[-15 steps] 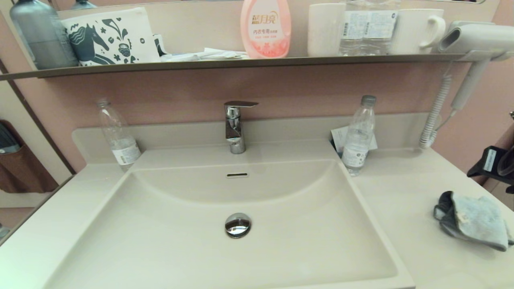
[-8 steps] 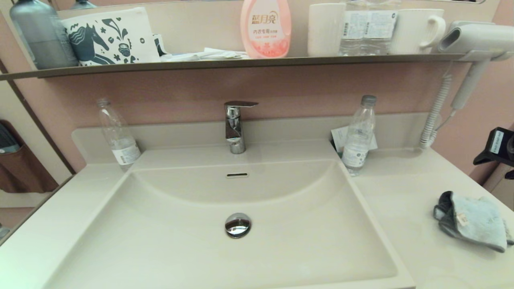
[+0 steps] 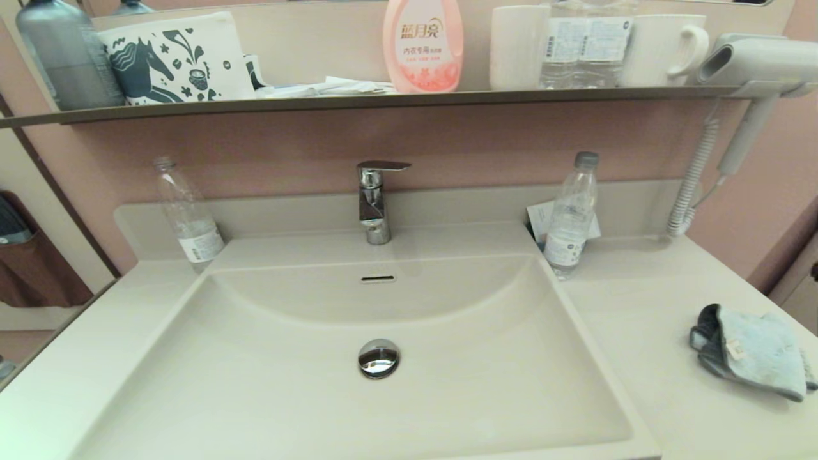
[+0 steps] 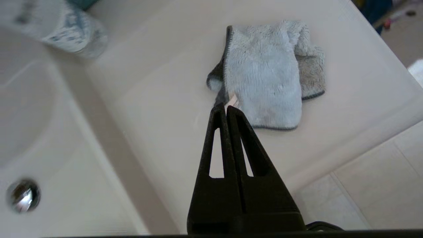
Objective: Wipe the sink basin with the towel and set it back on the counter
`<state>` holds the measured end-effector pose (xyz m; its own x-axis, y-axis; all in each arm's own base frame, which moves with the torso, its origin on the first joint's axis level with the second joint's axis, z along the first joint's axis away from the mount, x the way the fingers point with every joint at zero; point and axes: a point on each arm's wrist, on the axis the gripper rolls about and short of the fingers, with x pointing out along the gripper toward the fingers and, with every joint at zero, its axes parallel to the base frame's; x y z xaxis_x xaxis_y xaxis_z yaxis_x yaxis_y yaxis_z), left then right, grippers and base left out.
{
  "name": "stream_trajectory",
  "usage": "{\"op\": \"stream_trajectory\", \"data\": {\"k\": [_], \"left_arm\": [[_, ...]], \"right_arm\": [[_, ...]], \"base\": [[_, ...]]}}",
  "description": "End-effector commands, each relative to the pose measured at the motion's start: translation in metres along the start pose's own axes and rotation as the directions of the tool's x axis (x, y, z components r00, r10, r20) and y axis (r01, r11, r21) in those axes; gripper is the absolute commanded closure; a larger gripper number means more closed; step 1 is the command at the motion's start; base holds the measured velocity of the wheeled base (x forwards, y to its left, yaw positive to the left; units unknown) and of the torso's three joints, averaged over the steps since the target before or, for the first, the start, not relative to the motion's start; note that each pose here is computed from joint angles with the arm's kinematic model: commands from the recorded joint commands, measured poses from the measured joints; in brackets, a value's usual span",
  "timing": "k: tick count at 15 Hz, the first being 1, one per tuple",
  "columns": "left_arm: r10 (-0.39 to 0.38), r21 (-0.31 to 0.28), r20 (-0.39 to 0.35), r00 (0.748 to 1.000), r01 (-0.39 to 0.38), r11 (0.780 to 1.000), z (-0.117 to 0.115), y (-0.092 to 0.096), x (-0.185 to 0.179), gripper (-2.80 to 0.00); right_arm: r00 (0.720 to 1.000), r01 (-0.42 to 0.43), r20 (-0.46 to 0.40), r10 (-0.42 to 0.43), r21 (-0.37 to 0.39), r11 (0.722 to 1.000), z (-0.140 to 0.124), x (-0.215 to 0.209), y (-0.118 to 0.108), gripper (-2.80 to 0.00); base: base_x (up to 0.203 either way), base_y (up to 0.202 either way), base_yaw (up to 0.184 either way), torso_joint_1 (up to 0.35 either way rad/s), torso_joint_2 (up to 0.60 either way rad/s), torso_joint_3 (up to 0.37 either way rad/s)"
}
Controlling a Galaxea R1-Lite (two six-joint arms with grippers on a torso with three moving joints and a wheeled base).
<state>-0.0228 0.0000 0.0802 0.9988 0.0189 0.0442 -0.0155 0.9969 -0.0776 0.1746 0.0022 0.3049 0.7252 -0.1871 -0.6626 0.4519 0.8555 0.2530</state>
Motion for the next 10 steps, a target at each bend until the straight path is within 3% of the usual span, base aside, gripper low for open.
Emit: {"op": "stream_trajectory", "data": {"k": [1, 4, 7, 10], "left_arm": [[0.001, -0.001, 0.000, 1.000, -0.001, 1.000, 0.000, 0.000, 0.000, 0.00], [0.001, -0.001, 0.000, 1.000, -0.001, 1.000, 0.000, 0.000, 0.000, 0.00], [0.001, -0.001, 0.000, 1.000, -0.001, 1.000, 0.000, 0.000, 0.000, 0.00], [0.001, -0.001, 0.000, 1.000, -0.001, 1.000, 0.000, 0.000, 0.000, 0.00]], "right_arm": [[0.989, -0.086, 0.119, 0.084, 0.008, 0.996, -0.014, -0.052, -0.019, 0.00], [0.927, -0.219, 0.302, 0.222, -0.046, 0.975, -0.046, -0.123, -0.057, 0.00], [0.850, -0.267, 0.431, 0.303, -0.143, 0.953, -0.097, -0.162, -0.104, 0.00], [0.834, -0.225, 0.465, 0.296, -0.203, 0.953, -0.152, -0.154, -0.137, 0.00]], "base": [[0.000, 0.000, 0.000, 0.000, 0.00, 0.000], [0.000, 0.000, 0.000, 0.000, 0.00, 0.000], [0.000, 0.000, 0.000, 0.000, 0.00, 0.000], [0.000, 0.000, 0.000, 0.000, 0.00, 0.000]]}}
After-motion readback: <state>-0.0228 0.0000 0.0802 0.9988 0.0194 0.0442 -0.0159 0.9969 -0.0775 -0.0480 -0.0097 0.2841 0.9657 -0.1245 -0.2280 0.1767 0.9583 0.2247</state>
